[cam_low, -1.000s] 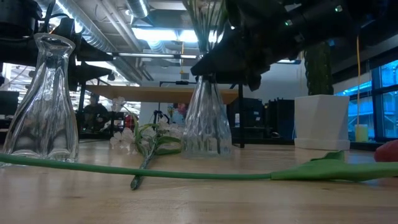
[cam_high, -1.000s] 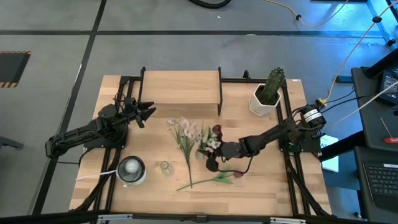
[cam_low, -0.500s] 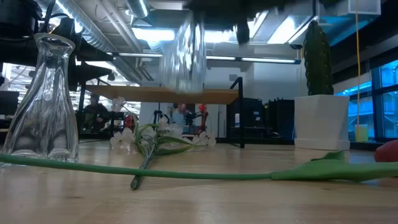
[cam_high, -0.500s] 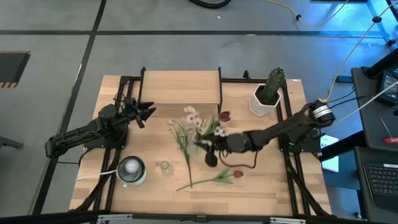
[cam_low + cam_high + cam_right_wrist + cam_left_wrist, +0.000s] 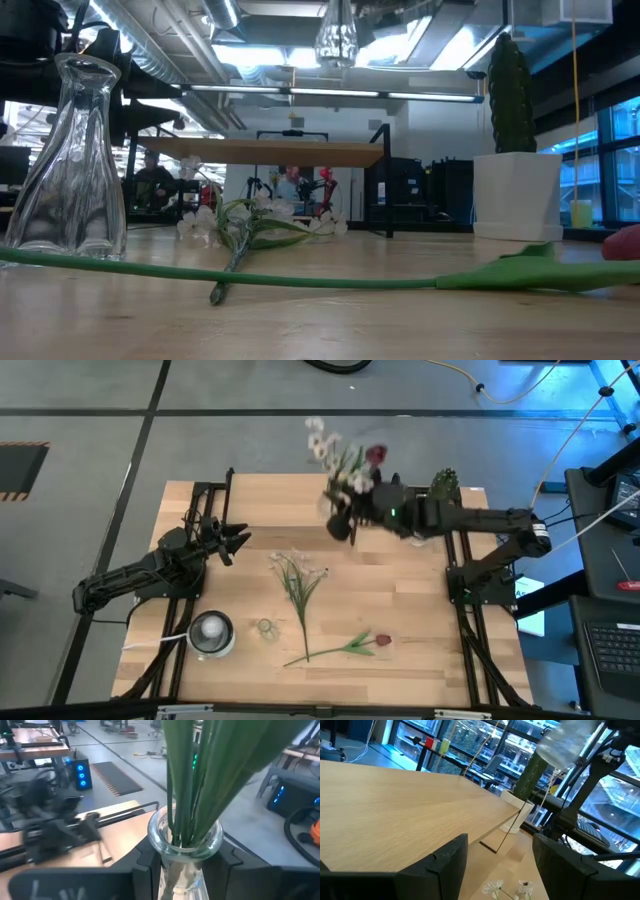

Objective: Pick and place flowers into a vace then onto a shelf
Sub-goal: Put the right transparent vase with flowers on the shelf

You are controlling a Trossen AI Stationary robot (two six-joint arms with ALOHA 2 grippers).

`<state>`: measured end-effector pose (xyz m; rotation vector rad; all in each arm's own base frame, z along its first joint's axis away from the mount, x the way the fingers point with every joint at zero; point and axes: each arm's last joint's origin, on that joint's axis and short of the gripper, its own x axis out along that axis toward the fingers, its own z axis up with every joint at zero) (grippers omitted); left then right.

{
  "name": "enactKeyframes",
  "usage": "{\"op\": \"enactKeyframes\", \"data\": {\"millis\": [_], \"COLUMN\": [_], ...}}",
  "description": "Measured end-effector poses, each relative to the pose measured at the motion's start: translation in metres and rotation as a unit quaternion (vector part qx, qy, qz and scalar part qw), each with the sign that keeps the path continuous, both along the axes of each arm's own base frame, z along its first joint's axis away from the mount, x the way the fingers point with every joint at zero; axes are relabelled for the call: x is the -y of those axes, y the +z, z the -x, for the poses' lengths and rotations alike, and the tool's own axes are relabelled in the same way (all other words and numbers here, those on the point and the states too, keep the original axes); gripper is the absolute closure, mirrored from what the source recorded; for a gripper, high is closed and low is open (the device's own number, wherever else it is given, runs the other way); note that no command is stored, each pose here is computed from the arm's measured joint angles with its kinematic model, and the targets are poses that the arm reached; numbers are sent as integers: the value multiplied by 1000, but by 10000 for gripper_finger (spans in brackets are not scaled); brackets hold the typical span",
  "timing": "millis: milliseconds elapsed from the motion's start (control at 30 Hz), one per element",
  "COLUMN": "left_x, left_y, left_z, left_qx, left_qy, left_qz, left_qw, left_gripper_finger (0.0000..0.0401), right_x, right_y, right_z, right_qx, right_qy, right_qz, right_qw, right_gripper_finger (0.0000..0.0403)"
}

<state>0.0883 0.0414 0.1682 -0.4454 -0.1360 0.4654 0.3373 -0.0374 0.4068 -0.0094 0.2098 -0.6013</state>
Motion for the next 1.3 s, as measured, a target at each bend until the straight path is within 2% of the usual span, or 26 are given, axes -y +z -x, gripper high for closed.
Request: {"op": "enactKeyframes", "data": {"millis": [100,233,333,533,733,867,967,1133,1300], "left_x": [0,0,0,0,0,0,0,0,0], "left_y": [0,0,0,0,0,0,0,0,0], "left_z": [0,0,0,0,0,0,0,0,0], "left_qx": [0,0,0,0,0,0,0,-1,-1], "left_qy": [0,0,0,0,0,0,0,0,0], "left_qz": [0,0,0,0,0,0,0,0,0], "left_qw": [1000,1000,1000,1000,1000,1000,1000,1000,1000], "left_gripper_finger": [185,185,185,185,185,185,185,185,185], "right_x": [31,66,85,110,121,123,123,121,115], "right_y": [-1,-21,-38,-62,-69,-73,-72,-71,-83], "right_z": [3,-4,-13,-24,-34,-34,-33,-35,-29], "right_qx": [-1,-38,-49,-61,-38,-44,-48,-44,-42], "right_qy": [5,-9,4,-23,-31,-36,-48,-49,-42], "right_qz": [-16,-44,-64,-85,-75,-88,-72,-65,-60], "right_qw": [1000,998,997,994,996,994,995,996,996], "right_gripper_finger": [305,305,305,305,305,305,305,305,305]}}
